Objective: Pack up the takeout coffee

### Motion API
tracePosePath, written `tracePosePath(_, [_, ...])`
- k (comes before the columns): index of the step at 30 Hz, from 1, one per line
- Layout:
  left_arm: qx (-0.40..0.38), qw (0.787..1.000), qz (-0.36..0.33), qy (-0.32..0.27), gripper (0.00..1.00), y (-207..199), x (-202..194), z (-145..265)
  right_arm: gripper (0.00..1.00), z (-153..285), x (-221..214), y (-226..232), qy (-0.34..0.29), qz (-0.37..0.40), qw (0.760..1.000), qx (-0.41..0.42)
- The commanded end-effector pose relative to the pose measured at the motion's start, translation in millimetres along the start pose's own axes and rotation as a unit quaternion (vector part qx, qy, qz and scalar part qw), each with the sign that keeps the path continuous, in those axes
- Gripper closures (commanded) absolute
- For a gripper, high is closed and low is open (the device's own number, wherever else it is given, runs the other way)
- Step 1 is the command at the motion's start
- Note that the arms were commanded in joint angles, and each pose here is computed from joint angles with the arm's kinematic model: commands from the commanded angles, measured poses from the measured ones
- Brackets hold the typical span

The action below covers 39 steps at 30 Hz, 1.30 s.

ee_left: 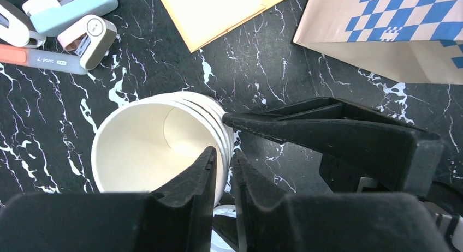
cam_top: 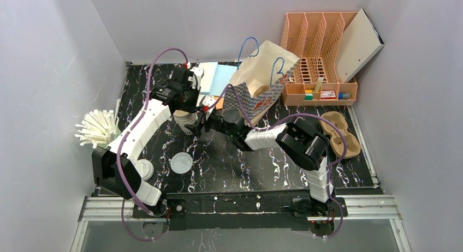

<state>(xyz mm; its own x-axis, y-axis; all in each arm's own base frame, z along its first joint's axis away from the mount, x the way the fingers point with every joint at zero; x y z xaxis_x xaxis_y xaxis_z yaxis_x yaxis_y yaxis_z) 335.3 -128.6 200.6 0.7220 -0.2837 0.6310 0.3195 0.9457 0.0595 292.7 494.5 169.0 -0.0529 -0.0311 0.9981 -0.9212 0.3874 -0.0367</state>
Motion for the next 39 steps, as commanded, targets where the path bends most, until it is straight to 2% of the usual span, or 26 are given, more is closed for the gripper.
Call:
tracePosePath(1, [0.010, 1.000, -0.004, 0.014, 0.88, 2, -8, -4, 0.04, -5, 15, -2, -0.033, 0.014, 0.999, -0.006])
tracePosePath(6, [0.011, 1.000, -0.004, 0.014, 1.00, 2, -8, -3, 0.04, -7, 13, -2, -0.032, 0.014, 0.999, -0.005])
tracePosePath(39, [-0.037, 0.999, 0.011, 0.021, 1.00, -13, -3, 26, 0.02, -34, 40, -5, -0.105, 0.017, 0.994, 0.004])
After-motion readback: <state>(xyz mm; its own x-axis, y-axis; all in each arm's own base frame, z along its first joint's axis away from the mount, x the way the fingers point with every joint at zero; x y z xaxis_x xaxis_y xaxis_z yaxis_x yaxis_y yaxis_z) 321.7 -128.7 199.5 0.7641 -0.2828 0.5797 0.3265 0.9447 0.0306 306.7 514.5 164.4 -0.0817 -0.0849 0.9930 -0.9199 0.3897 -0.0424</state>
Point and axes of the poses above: each gripper's point midway between its finger pads, its own z axis back along the fingers, its own y axis along the line the jaws close on, x = y × z, the point moved 1 cm from there along z, back along the fingers
